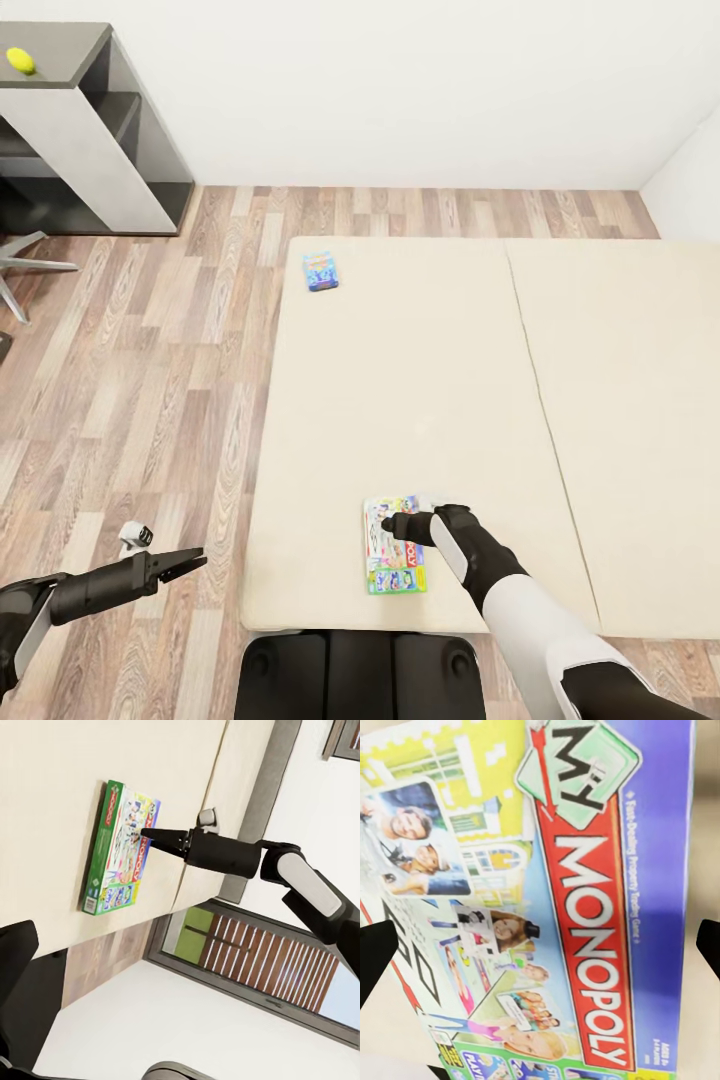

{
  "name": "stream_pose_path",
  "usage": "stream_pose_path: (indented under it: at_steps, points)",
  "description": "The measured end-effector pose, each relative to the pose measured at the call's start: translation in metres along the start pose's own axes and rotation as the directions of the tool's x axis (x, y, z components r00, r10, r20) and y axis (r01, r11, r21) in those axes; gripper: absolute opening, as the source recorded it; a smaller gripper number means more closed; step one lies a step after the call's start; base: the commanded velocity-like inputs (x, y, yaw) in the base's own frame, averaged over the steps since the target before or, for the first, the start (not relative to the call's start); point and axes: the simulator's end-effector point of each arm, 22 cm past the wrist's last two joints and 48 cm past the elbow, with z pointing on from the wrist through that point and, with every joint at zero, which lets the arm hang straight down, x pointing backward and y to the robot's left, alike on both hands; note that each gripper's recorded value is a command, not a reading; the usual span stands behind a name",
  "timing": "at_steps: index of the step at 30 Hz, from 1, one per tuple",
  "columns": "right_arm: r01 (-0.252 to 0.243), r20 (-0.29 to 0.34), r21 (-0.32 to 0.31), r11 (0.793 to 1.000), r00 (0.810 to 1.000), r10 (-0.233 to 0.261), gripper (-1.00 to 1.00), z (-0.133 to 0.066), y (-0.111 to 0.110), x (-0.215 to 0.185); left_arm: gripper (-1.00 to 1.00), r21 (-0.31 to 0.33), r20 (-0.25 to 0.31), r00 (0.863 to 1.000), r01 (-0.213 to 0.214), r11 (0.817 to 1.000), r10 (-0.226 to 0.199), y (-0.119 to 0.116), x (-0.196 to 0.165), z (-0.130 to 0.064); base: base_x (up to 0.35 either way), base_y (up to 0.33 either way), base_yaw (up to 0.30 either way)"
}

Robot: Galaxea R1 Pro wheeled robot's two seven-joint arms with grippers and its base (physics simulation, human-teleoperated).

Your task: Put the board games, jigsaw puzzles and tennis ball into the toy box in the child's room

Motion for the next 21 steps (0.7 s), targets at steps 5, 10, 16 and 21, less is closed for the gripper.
stream_pose_path:
  at_steps: [5,10,16,21]
  points:
    - [0.0,-0.001,0.0,1.0,1.0,0.0,1.0,0.0,0.0003,0.0004,1.0,-0.001,0.0,1.0,0.0,1.0,0.0,0.0001,0.0,-0.0002,0.0,0.0,0.0]
    - [0.001,-0.001,0.001,1.0,1.0,-0.001,1.0,0.0,0.0003,0.0002,1.0,0.0,0.0,1.0,0.0,1.0,0.0,0.0,-0.0002,-0.0003,0.0,0.0,0.0]
    - [0.002,0.0,0.001,1.0,1.0,-0.002,1.0,0.0,0.0001,0.0,1.0,0.0,0.001,1.0,0.0,1.0,0.0,0.0,-0.0003,-0.0004,0.0,0.046,0.0]
    - [0.001,0.0,-0.001,1.0,1.0,-0.001,1.0,0.0001,0.0012,0.0002,1.0,0.0,0.001,1.0,-0.001,1.0,0.001,0.0,-0.0005,-0.0004,0.0,0.028,0.0]
